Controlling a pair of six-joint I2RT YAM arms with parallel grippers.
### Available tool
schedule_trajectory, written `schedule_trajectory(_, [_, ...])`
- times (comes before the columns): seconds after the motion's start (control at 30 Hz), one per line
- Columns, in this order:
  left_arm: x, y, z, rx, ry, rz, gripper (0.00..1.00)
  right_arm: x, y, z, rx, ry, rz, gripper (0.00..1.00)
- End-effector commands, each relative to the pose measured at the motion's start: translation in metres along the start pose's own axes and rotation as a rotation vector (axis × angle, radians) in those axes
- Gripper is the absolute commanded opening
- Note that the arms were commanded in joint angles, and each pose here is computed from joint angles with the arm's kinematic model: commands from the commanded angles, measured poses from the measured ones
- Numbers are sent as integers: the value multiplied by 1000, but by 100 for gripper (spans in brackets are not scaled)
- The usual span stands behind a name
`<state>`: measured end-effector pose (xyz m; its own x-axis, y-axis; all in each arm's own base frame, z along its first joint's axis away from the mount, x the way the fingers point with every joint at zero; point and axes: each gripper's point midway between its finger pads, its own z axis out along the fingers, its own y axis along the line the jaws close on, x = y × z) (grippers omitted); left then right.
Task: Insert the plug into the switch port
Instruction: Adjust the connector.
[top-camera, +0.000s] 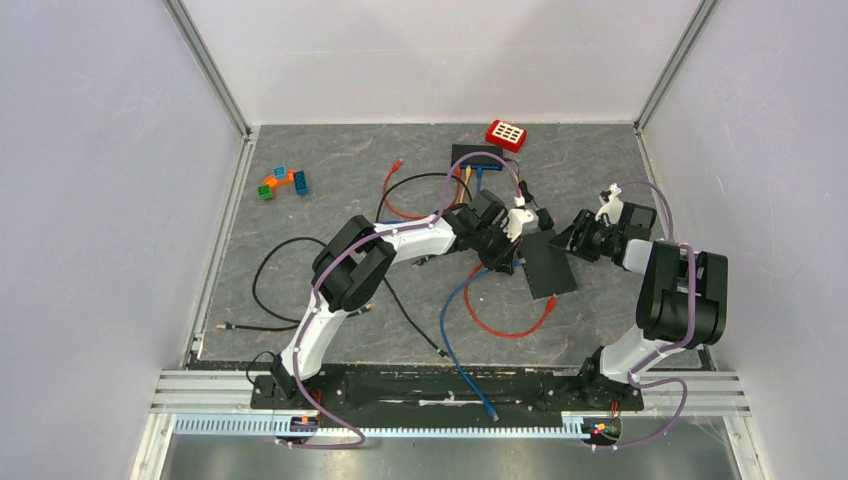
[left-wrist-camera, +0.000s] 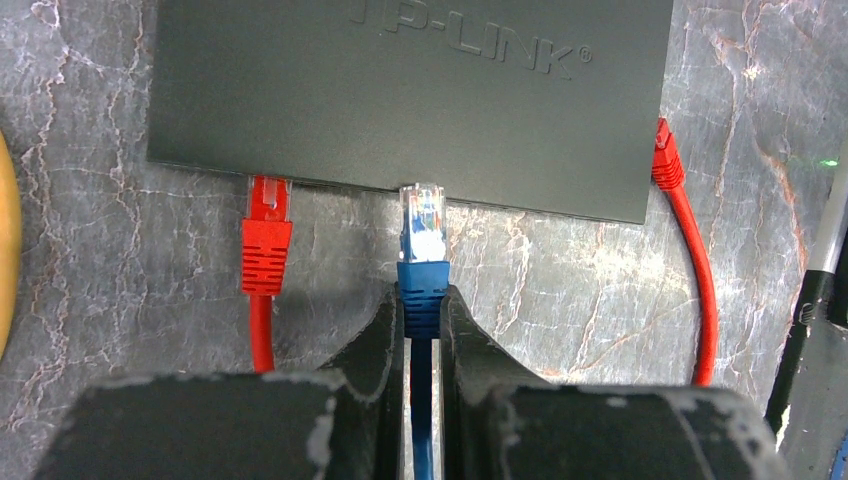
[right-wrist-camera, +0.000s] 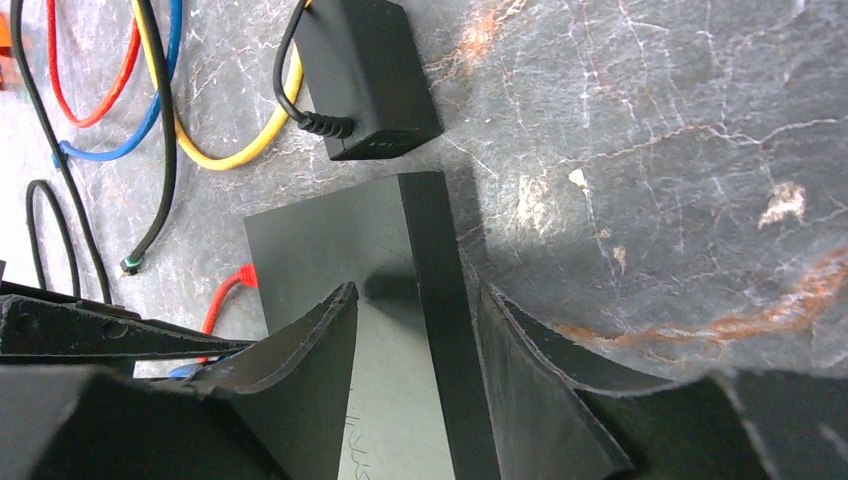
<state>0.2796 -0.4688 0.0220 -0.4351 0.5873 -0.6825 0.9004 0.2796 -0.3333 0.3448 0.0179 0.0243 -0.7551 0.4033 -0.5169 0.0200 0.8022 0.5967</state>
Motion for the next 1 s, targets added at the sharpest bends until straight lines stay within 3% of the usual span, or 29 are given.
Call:
schedule_trajectory(0.0, [29,5,-10,-64,90,-70,6,13,-9,2,14,57,-18,50])
schedule_trajectory(0.37, [28,12,-20,-120,102,-26,20,0,-9,-2,35,30,-43,51])
schedule_trajectory(0.47, [20,5,-27,-100,81,0,10,-3,-5,-10,45,21,-53,51])
schedule_trajectory(0.53, [12,0,-33,-88,56,9,9,-11,5,-17,29,-8,-69,52])
schedule_trajectory(0.73, [-15,-16,-50,-45,-6,33,10,-24,60,-34,-170,-99,-85,57])
schedule_trajectory(0.97, [-43,-37,-68,26,-81,51,11,7,107,-32,-352,-43,-90,65])
